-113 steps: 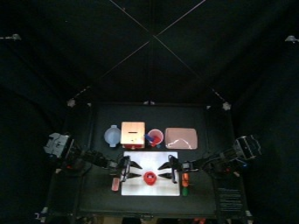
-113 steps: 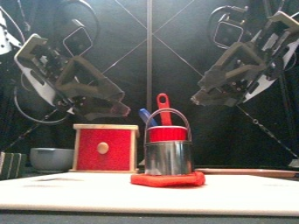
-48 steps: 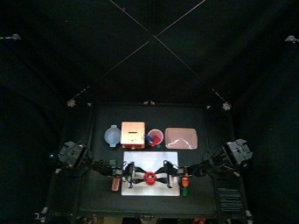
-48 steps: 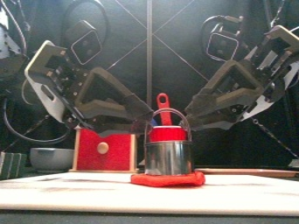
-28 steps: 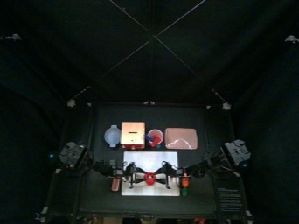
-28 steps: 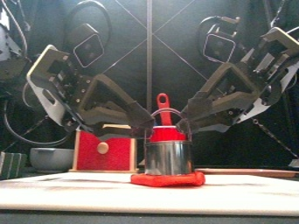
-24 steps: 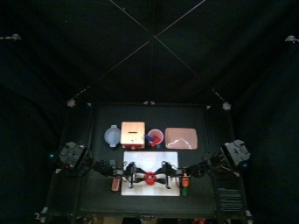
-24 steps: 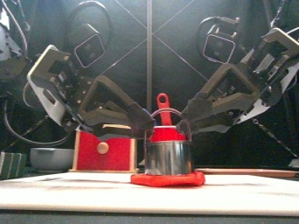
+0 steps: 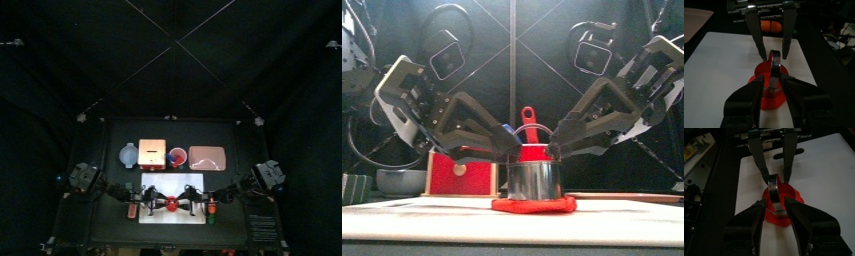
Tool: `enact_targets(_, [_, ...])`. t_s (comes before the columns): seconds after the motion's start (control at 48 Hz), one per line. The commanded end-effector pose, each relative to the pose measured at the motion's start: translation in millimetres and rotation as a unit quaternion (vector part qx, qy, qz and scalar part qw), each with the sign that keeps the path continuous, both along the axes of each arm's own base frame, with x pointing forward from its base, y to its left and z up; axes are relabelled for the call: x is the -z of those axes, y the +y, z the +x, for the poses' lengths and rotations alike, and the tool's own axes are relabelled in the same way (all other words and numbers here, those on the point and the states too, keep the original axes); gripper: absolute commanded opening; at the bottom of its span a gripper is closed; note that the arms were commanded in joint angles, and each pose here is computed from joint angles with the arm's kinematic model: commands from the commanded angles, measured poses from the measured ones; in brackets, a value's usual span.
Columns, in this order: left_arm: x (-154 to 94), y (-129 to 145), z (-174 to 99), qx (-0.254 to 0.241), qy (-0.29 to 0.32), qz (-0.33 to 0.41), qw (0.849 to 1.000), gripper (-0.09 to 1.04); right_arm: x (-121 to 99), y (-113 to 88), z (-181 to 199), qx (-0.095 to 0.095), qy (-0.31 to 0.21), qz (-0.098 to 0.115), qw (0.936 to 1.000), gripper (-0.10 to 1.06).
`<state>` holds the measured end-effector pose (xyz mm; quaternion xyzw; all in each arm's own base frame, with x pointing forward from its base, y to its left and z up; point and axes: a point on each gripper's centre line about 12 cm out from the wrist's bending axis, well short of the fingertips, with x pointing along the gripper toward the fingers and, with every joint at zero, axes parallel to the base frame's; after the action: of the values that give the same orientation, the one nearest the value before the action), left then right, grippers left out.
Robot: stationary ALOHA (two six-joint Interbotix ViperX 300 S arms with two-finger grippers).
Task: Get the cutter from the drawer then cut the dough then place the extra dough in the bowl
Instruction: Cut the dough
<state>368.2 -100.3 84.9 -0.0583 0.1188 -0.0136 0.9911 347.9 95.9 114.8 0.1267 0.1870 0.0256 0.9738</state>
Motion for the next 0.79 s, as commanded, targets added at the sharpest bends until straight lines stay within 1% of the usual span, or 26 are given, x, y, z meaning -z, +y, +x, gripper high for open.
enact_targets(0.021, [-8.9,-1.0,4.7,-0.001,-0.015,-0.004,1.000,0.72,-10.1,2.0,3.8,-0.001,-0.014,0.005,0.9999,0.72])
enact_targets(0.167, [-8.0,-0.8,4.1,-0.001,-0.012,-0.004,1.000,0.72,-8.5,1.9,3.6,-0.001,-0.011,0.005,0.9999,0.68])
enact_targets(0.583, [-5.1,0.4,3.6,-0.005,0.001,-0.006,1.000,0.72,-7.0,1.8,3.8,0.001,-0.006,0.006,1.0000,0.68])
enact_targets(0.792, [-5.1,0.2,4.0,-0.005,0.002,-0.006,1.000,0.63,-7.6,1.5,3.8,0.003,-0.007,0.007,0.9999,0.67])
